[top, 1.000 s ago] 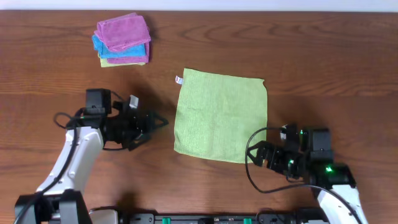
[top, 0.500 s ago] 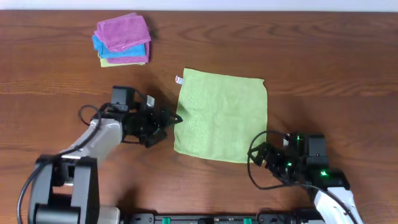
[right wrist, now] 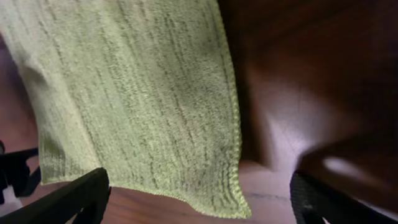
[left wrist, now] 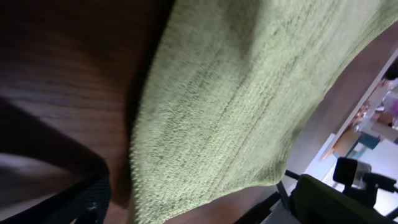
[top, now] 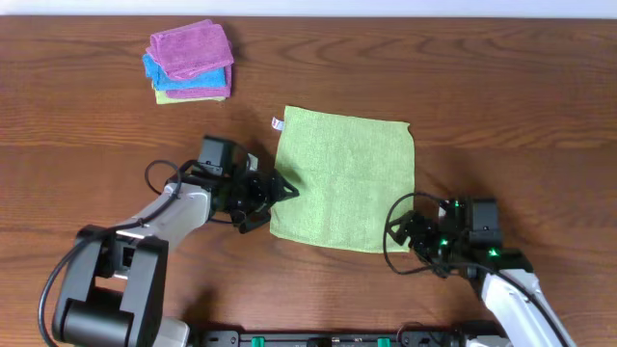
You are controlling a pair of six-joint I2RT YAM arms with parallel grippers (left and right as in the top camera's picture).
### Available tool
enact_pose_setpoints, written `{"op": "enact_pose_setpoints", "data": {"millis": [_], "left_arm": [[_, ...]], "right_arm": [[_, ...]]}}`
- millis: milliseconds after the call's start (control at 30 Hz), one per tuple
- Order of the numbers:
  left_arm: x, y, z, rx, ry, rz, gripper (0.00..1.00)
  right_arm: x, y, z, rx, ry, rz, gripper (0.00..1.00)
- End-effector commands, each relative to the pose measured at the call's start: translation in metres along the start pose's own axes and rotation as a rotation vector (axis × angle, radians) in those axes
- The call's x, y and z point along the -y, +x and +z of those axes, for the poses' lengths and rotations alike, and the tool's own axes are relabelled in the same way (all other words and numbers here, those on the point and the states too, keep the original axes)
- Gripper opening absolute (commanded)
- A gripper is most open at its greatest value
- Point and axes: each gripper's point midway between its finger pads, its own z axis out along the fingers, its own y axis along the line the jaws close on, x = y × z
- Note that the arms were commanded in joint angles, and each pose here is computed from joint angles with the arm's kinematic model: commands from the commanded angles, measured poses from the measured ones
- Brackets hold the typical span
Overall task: Fold the cloth
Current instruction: 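Grasp the cloth's bottom-left and bottom-right corners with both grippers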
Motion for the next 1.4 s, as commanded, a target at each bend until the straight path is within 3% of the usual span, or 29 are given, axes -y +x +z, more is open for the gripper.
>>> {"op": "enact_pose_setpoints", "data": {"millis": [0,367,433,533,700,767,833,967,1133,1367], "left_arm": [[-0.005,0.003,0.006,-0.004,-0.030,-0.029,1.00],[-0.005,0.009,0.013,-0.005,-0.063,-0.004,0.72],[-0.005,0.010,0.014,-0.006,-0.067,0.000,0.60],[-0.005,0.010,0.014,-0.005,-0.069,0.001,0.52],[-0.005,0.010,0.014,-0.007,-0.069,0.014,0.40],[-0.004,0.012,0.014,-0.014,-0.063,0.036,0.39],[-0.005,0.014,0.014,-0.028,-0.062,0.067,0.37],[-0.009,0.019,0.013,-0.046,-0.077,0.096,0.38],[-0.011,0.020,0.013,-0.051,-0.082,0.118,0.56],[-0.015,0.021,0.013,-0.055,-0.098,0.186,0.59]], "right_arm": [[0.005,0.000,0.004,-0.006,0.016,0.035,0.90],[0.007,-0.010,0.020,-0.007,0.016,0.044,0.84],[0.008,-0.009,0.023,-0.014,0.020,0.048,0.80],[0.010,-0.008,0.027,-0.026,0.022,0.052,0.72],[0.015,-0.006,0.034,-0.051,0.037,0.066,0.67],[0.016,-0.005,0.036,-0.060,0.037,0.070,0.63],[0.018,-0.004,0.039,-0.073,0.043,0.076,0.48],[0.019,-0.003,0.040,-0.078,0.047,0.079,0.46],[0.017,-0.001,0.040,-0.087,0.035,0.079,0.46],[0.014,0.002,0.040,-0.107,0.016,0.079,0.44]]}}
